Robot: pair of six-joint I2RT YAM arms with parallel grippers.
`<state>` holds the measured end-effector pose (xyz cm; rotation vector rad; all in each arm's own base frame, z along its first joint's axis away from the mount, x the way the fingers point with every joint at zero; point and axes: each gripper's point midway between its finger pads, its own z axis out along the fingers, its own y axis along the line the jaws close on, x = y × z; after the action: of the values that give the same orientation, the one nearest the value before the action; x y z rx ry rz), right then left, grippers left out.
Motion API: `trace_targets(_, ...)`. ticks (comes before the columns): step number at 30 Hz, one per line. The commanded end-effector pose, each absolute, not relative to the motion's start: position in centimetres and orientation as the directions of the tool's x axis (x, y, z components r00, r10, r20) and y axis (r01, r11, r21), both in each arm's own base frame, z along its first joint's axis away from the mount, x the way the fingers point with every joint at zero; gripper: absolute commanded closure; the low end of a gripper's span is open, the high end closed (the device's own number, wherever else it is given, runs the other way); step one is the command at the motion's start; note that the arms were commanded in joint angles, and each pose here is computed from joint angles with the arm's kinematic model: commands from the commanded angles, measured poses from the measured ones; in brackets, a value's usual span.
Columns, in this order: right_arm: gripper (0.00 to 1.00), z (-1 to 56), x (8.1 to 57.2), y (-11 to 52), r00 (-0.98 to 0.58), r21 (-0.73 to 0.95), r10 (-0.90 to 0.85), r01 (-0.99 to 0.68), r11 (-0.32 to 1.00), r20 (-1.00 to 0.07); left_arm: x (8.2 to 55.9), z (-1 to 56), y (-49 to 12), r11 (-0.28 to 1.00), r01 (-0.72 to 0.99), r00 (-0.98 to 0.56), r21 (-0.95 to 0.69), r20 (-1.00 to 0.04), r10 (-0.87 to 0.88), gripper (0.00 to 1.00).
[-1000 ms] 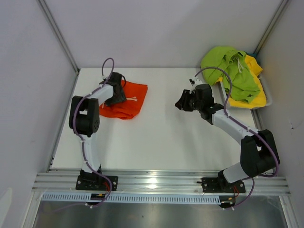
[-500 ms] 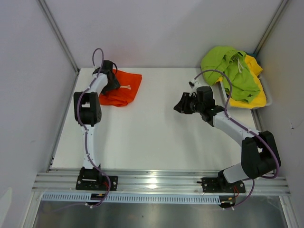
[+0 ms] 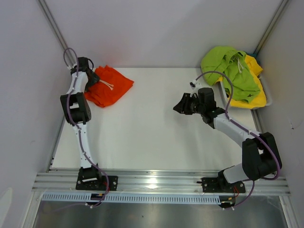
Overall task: Fold and stack the shorts
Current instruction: Neatly place the folded shorts to the corner
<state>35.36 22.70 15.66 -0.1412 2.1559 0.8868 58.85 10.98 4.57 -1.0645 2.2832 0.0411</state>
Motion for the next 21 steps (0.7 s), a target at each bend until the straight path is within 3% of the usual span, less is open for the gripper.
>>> trace_targets(1, 0.63, 18.4, 35.5, 22.9, -0.634, 0.560, 0.212, -0.418, 0.716, -0.744, 59.6, 4.9, 12.9, 0.582, -0.764, -0.379, -0.279, -0.535, -0.755, 0.23)
trace_targets(5, 0.63, 18.4, 35.4, 22.6, -0.629, 0.557, 0.214, -0.417, 0.718, -0.748, 58.3, 4.3, 15.2, 0.499, -0.820, -0.298, -0.281, -0.536, -0.790, 0.24)
trace_targets(9, 0.63, 18.1, 35.3, 22.6, -0.634, 0.564, 0.218, -0.414, 0.715, -0.742, 58.5, 6.3, 14.1, 0.541, -0.784, -0.311, -0.304, -0.562, -0.766, 0.25)
trace_targets(17, 0.62, 17.9, 35.0, 22.4, -0.629, 0.563, 0.222, -0.414, 0.715, -0.745, 57.3, 16.3, 10.2, 0.629, -0.689, -0.306, -0.361, -0.641, -0.704, 0.23)
trace_targets(21, 0.62, 17.3, 35.0, 22.5, -0.636, 0.562, 0.218, -0.407, 0.720, -0.740, 54.8, 17.7, 8.0, 0.697, -0.653, -0.382, -0.298, -0.664, -0.642, 0.22)
